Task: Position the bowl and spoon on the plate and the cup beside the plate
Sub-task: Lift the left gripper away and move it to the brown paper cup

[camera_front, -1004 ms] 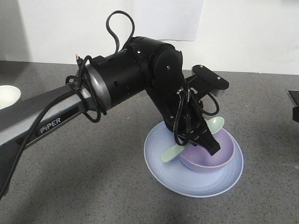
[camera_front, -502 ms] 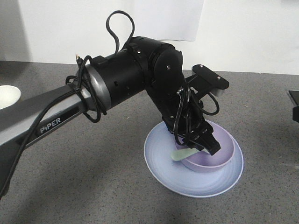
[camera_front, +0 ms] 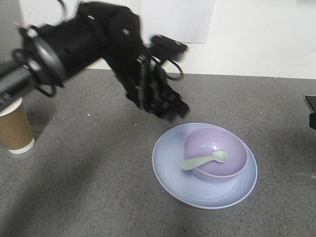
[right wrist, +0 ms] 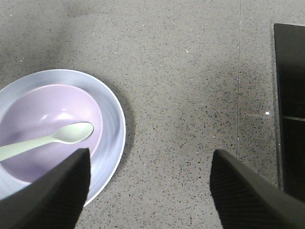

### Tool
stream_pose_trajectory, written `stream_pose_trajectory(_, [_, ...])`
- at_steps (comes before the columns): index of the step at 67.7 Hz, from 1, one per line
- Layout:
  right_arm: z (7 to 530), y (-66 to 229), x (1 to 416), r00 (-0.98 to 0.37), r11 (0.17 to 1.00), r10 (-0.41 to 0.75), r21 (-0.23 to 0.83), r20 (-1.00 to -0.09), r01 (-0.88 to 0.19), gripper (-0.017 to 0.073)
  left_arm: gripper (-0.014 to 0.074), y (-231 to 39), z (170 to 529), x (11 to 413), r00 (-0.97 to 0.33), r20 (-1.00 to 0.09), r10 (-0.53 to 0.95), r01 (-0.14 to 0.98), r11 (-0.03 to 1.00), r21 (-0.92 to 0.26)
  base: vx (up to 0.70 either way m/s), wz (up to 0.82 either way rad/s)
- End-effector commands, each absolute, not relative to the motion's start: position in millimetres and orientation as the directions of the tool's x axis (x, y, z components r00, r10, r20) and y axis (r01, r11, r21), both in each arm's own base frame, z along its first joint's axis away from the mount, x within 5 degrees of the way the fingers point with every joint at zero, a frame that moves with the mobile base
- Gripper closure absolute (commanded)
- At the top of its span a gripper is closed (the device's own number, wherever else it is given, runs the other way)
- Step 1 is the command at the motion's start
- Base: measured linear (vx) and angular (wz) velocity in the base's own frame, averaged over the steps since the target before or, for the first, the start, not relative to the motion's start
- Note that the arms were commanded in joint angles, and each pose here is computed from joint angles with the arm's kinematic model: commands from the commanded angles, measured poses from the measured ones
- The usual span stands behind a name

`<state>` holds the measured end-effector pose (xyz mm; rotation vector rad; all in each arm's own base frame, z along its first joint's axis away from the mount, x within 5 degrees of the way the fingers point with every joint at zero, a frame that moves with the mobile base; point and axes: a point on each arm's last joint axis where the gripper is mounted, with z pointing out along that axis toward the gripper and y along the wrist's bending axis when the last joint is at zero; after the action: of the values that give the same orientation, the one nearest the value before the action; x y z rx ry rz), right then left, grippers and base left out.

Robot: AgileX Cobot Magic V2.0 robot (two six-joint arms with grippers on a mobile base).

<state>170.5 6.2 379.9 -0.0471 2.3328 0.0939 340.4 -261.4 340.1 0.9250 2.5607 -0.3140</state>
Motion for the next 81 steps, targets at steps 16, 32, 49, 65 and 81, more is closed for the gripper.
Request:
stream_pose_trajectory(16, [394, 5, 171, -0.622, 0.997, 0.000, 0.046, -0.783, -0.058, 0.0053, 0.0217, -148, 420, 353, -0.732, -0.603, 0.317, 0.401, 0.916, -0.007, 0.00, 0.00])
stream_pose_trajectory(32, [394, 5, 171, -0.621, 0.997, -0.004, 0.043, -0.783, -0.061, 0.0053, 0.0217, -69, 440, 359, -0.743, -0.643, 0.184, 0.186, 0.980, 0.066, 0.00, 0.00])
stream_pose_trajectory(49, [394, 5, 171, -0.621, 0.997, -0.004, 0.043, -0.783, -0.061, 0.0053, 0.0217, 0, 422, 358, -0.809, -0.587, 0.041, 0.003, 0.998, 0.066, 0.00, 0.00])
stream_pose_trajectory(65, [394, 5, 171, -0.621, 0.997, -0.004, 0.043, -0.783, -0.061, 0.0053, 0.0217, 45, 396, 341, -0.859, -0.501, -0.101, -0.143, 0.989, 0.046, 0.00, 0.00])
stream_pose_trajectory(81, [394, 5, 171, -0.621, 0.997, -0.004, 0.043, -0.783, -0.061, 0.0053, 0.0217, 49, 384, 341, -0.875, -0.466, -0.129, -0.149, 0.989, 0.006, 0.00, 0.00])
